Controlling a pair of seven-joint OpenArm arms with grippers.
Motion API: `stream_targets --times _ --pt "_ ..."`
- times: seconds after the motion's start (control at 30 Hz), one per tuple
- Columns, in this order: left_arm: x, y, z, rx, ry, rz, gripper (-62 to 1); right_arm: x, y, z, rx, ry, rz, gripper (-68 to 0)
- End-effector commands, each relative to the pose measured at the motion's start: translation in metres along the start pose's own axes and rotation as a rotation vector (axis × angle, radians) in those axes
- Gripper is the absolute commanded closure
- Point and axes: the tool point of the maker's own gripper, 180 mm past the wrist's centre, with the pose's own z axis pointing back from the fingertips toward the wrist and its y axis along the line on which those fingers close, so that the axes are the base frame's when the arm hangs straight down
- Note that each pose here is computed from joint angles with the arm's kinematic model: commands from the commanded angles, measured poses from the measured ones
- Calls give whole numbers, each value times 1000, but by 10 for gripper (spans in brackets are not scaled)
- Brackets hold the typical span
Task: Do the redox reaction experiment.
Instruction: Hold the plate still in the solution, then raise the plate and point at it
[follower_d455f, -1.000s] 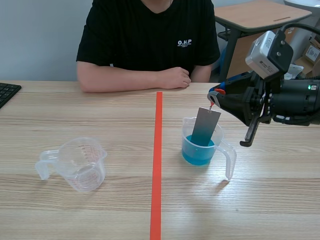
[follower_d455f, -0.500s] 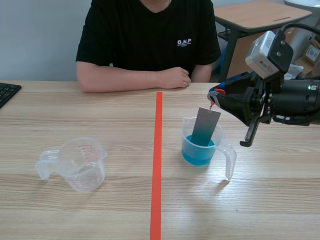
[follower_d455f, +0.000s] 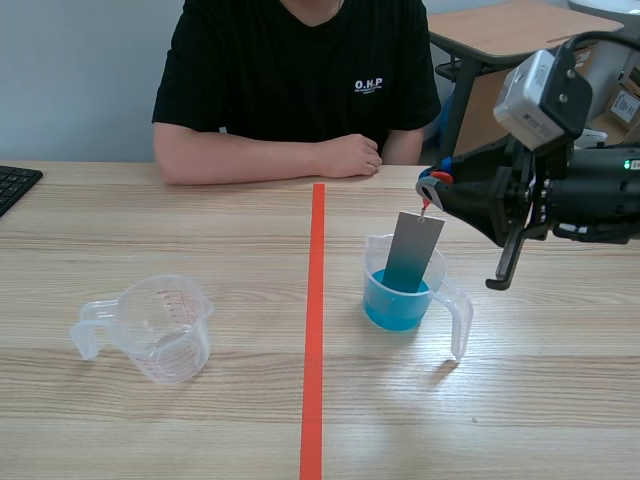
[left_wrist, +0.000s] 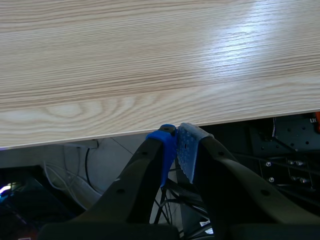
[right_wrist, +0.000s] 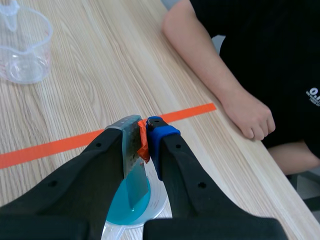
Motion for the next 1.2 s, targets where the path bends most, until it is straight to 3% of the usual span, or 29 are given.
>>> stream_targets --times 0.0,0.53,1.17 --pt "6 -3 -1 -8 -22 7 -49 19 -10 4 -4 -39 40 -15" --pt "6 -3 -1 -7 -22 6 -49 68 -16 16 6 -107 72 -15" --pt "1 -3 -1 -8 4 7 -49 107 -18 35 -3 -123 61 -15"
